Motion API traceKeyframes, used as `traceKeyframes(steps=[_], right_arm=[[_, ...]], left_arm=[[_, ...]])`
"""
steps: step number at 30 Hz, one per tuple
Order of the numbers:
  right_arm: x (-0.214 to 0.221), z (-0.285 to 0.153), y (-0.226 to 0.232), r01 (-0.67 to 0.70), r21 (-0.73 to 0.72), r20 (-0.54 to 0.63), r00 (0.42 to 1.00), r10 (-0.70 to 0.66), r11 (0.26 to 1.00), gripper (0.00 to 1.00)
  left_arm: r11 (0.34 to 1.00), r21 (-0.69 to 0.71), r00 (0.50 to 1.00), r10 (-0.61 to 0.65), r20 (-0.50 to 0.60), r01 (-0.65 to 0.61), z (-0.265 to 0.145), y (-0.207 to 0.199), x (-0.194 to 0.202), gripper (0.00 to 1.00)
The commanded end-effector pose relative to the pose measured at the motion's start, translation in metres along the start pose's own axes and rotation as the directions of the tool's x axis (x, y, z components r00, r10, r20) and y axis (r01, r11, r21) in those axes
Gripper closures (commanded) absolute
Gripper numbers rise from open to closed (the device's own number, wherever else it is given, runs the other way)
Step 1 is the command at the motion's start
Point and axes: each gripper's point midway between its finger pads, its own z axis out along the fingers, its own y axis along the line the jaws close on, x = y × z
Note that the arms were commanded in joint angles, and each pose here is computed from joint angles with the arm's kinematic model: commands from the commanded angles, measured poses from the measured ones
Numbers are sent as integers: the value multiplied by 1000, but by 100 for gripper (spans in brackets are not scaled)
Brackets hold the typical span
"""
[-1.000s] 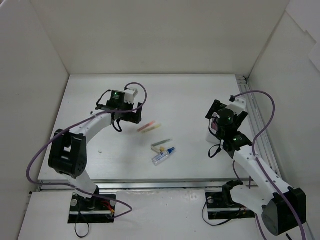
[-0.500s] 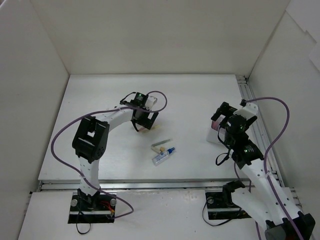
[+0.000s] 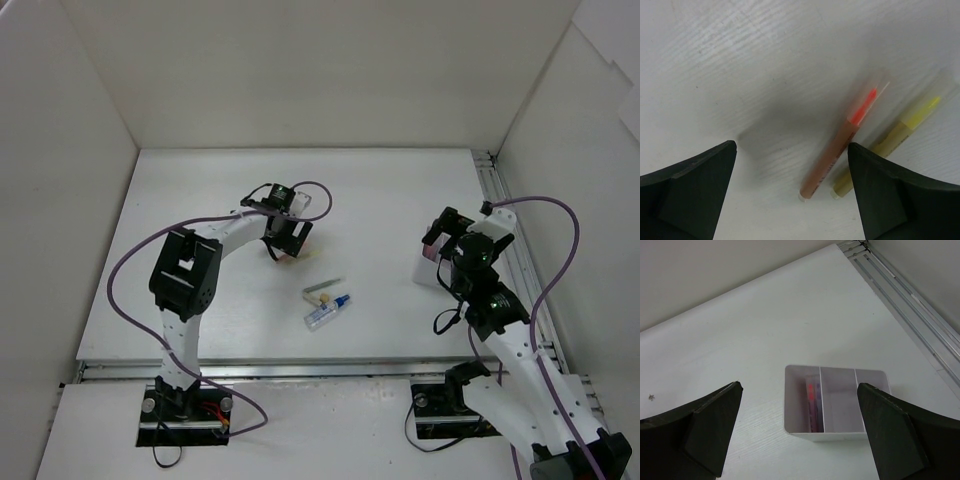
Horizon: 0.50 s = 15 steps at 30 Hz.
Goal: Sort the stationery into containers
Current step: Pick up the pen from the center of the board.
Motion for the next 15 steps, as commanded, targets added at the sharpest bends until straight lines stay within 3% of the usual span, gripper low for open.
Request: traceKeyframes(steps=[1, 10, 15], right_arm=[[-13, -1, 2, -21, -10, 47, 999, 22, 1000, 2], [-15, -4, 0, -27, -9, 58, 998, 28, 1000, 2], [-18, -7, -1, -35, -15, 66, 997, 36, 999, 2]], left_arm=[[999, -40, 1000, 8, 25, -7, -8, 6, -19, 13], [1000, 7, 1000, 29, -8, -29, 4, -10, -14, 39], [999, 26, 999, 28, -27, -27, 11, -13, -13, 62]])
